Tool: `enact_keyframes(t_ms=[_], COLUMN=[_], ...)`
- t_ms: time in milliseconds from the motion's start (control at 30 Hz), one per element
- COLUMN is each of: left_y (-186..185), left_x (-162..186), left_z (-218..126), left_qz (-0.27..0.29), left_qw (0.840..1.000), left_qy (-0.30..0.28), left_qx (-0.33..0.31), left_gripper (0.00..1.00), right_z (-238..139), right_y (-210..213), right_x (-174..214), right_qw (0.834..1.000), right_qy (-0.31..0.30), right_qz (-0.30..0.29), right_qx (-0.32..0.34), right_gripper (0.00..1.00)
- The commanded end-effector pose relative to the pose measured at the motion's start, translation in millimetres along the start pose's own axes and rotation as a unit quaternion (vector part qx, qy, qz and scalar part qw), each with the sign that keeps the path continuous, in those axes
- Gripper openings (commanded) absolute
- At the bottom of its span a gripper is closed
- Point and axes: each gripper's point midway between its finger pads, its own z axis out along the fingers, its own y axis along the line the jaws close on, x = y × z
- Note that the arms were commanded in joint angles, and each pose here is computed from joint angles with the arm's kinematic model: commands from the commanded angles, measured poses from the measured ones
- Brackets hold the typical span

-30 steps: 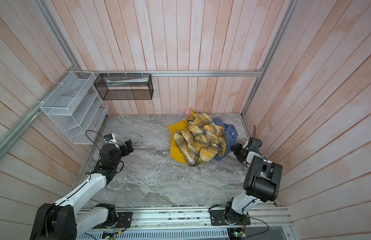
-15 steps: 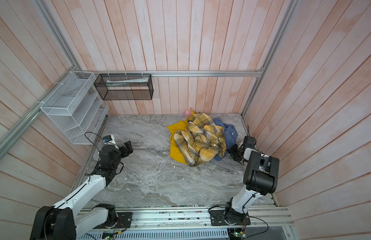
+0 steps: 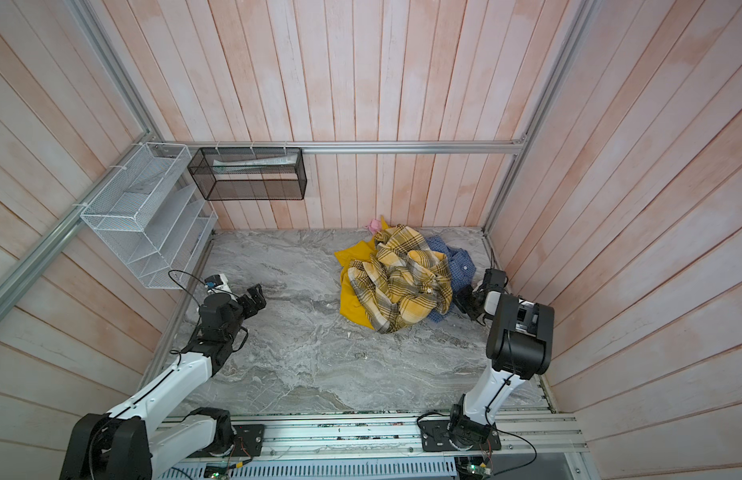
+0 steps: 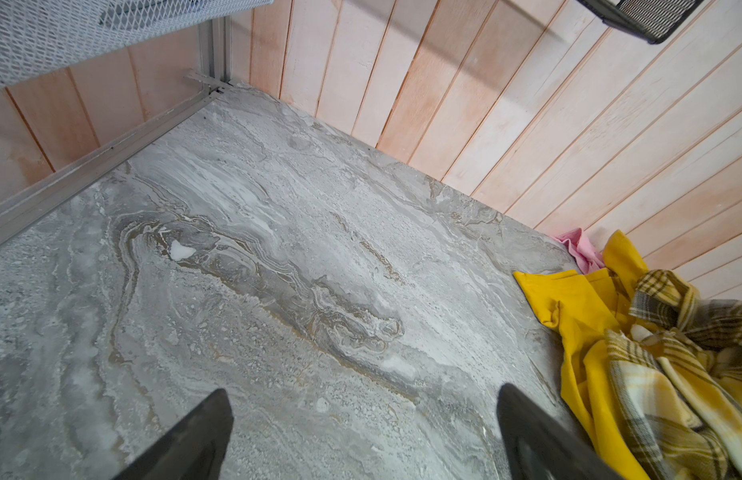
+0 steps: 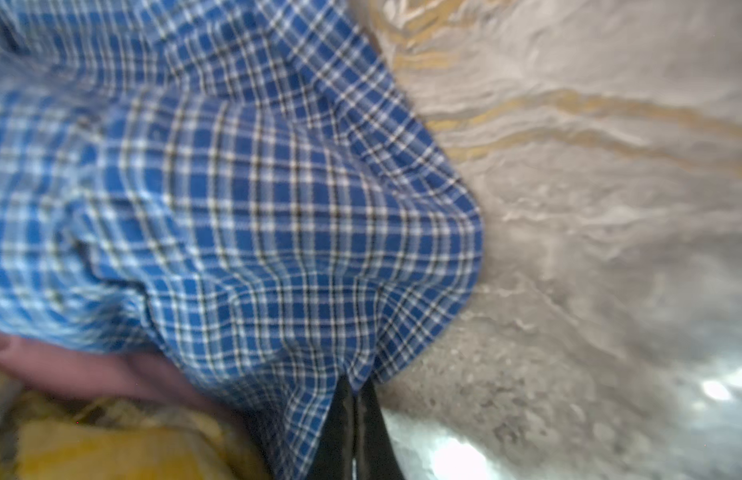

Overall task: Pick out a specific cloth from the pile
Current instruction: 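Reach the right gripper to the blue checked shirt and grasp it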

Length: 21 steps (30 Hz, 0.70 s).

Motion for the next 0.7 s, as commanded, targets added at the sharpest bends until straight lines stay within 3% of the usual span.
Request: enact_keyframes(t_ms=[0,200,367,667], left_y=[0.8,1.7,1.7,-0.1], left_x=[1.5,7.8,9.9,10.2], left_z=[-1.7,1.4,1.8,0.4], left_qz=[-0.006,-0.005,-0.005,0.001], left_qw=[1.000,1.000,1.000,1.000], left_qy=[-0.002,0.011,0.014,0.019], left_qx=[0.000,-0.002,0.000,0.003], left_gripper=[1.00,1.00,1.00,1.00], right_z=[-0.1,-27.2,-53.0,-99.0], right_y=[3.0,29.5,62.2,97.9], right_x=[-0.4,-8.7,-4.9,-5.6], right_qw=[1.000,0.997,0.989,0.973], right_qy=[-0.010,-0.053,-0.083,-0.156], right_qz=[0.004,-0.024,-0.089,-0.137], right_qx=[-0.012,-0.050,-0.080,-0.097], right_gripper=[0.00,0.00,0.00,0.00])
